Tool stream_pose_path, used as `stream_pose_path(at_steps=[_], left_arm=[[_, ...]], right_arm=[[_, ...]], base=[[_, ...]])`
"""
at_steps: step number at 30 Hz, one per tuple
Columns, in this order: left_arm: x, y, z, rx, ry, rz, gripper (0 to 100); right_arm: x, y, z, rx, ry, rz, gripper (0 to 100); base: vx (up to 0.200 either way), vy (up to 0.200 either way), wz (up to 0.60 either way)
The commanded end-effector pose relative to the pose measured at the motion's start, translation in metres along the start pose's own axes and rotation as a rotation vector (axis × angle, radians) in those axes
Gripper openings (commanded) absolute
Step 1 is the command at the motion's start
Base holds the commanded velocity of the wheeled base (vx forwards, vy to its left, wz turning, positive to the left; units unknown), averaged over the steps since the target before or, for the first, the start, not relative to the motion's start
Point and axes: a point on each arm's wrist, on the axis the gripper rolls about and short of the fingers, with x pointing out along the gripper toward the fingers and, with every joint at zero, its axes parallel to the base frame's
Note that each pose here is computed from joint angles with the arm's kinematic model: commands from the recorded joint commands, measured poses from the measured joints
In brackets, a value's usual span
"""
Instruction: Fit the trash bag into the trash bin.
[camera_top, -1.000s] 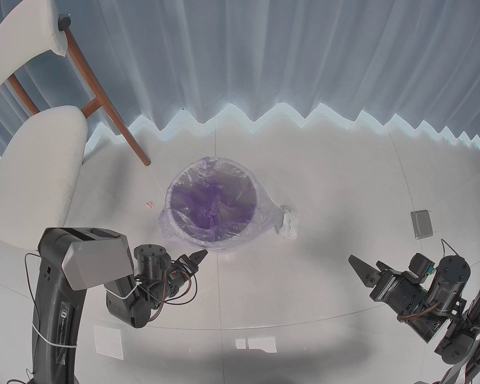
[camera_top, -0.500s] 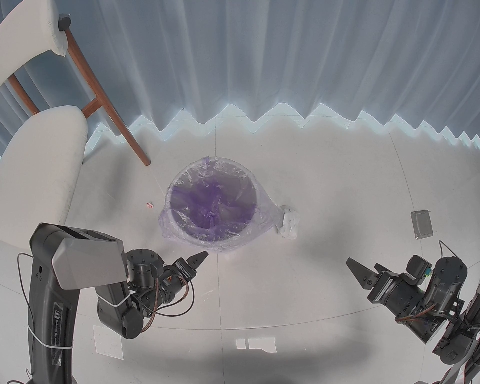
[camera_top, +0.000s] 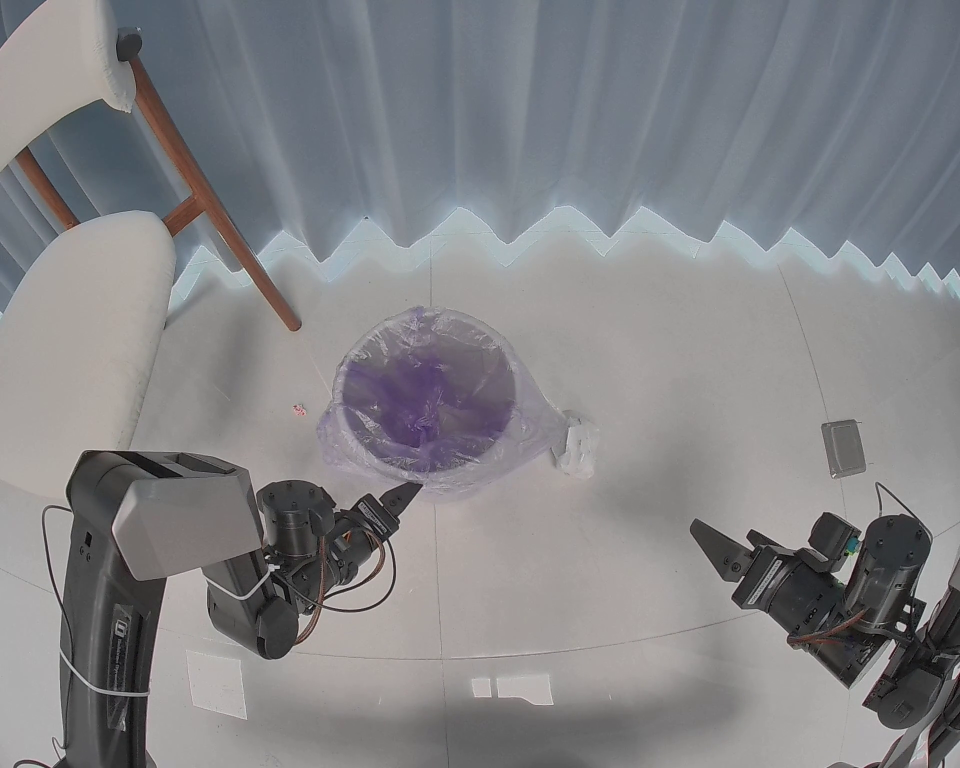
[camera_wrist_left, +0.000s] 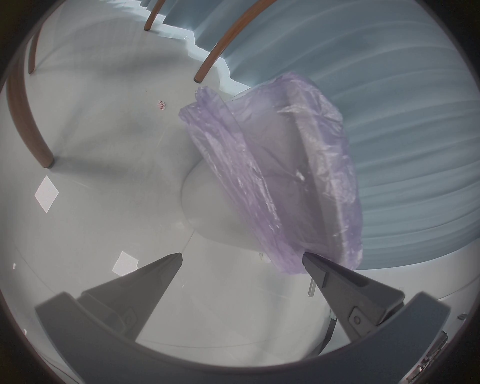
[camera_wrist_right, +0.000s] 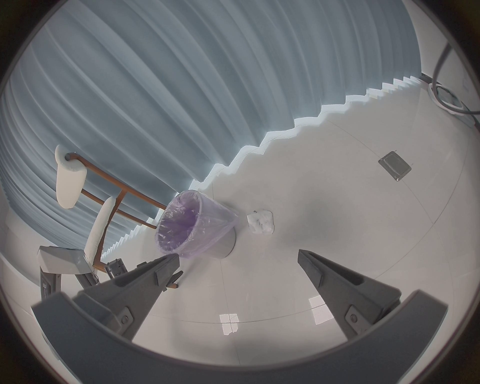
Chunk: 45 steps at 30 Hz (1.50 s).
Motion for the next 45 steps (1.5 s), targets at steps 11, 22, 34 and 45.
stream_pose_path(at_steps=[11,22,34,45], left_arm=[[0.037,0.017,0.004,0.000,-0.030,0.001,100],[0.057,0.025,0.017,-0.010,-0.040,0.037,100],[0.079,0.035,0.019,-0.020,-0.013,0.089,100],[0.097,0.045,0.021,-0.028,0.006,0.123,100]], right_arm=[[-0.003,0.000,0.001,0.002,-0.007,0.005,100],[-0.004,0.000,0.001,0.001,-0.005,0.004,100],[-0.004,-0.001,0.001,-0.001,-0.002,0.002,100],[-0.004,-0.001,-0.001,-0.004,0.008,-0.004,100]], base=[[0.000,0.000,0.00],[0.000,0.000,0.00],[0.000,0.000,0.00],[0.000,0.000,0.00]])
